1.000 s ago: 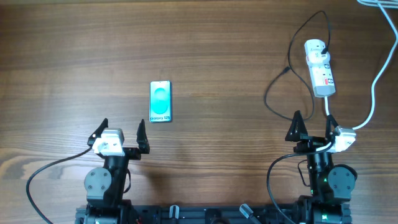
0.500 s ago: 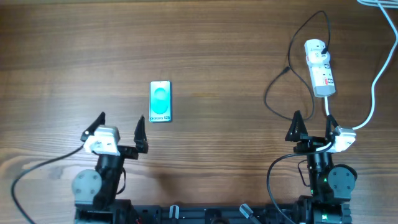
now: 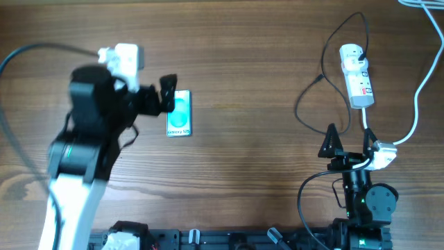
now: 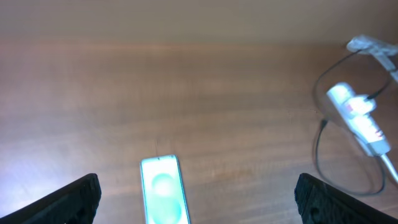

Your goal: Plug charger to phone and switch on socket

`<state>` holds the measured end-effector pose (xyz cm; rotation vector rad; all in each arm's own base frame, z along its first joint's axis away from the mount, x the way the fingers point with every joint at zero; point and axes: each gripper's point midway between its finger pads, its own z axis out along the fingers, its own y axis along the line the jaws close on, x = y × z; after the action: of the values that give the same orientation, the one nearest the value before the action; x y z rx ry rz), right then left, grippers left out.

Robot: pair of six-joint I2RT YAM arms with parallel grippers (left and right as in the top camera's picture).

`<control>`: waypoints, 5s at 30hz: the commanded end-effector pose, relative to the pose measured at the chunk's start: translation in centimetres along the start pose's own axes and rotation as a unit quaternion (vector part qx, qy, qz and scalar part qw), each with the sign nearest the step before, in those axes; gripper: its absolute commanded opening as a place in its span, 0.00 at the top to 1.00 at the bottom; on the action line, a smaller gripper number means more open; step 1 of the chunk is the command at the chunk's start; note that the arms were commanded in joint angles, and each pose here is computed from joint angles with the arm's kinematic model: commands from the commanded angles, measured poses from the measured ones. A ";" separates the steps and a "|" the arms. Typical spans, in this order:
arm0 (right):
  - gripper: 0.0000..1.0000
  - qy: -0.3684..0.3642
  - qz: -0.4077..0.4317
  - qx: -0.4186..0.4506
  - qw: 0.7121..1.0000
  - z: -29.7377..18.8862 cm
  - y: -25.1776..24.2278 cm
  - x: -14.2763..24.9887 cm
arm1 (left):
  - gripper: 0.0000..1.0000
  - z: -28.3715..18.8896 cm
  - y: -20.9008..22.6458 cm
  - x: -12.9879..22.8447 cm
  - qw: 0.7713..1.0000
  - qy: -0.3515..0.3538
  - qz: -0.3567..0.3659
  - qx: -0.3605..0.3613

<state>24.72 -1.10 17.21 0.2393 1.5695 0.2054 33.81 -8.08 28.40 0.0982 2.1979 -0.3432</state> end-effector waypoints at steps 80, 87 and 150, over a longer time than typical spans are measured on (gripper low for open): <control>0.00 -0.005 -0.008 0.005 1.000 0.0 -0.2 -0.2 | 0.57 14.2 1.4 11.7 0.901 0.408 -0.113 -0.091; 0.00 -0.005 -0.009 0.005 1.000 0.0 -0.2 -0.2 | 0.58 11.5 -5.1 12.2 0.851 0.475 -0.216 0.054; 0.01 0.268 0.102 -0.196 0.938 6.8 27.0 4.9 | 0.57 12.4 -11.6 6.7 0.775 0.446 -0.398 0.204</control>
<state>30.96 25.90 20.70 -0.0707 1.9962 0.8176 36.81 -22.89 17.53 -0.5936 2.9792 -1.4961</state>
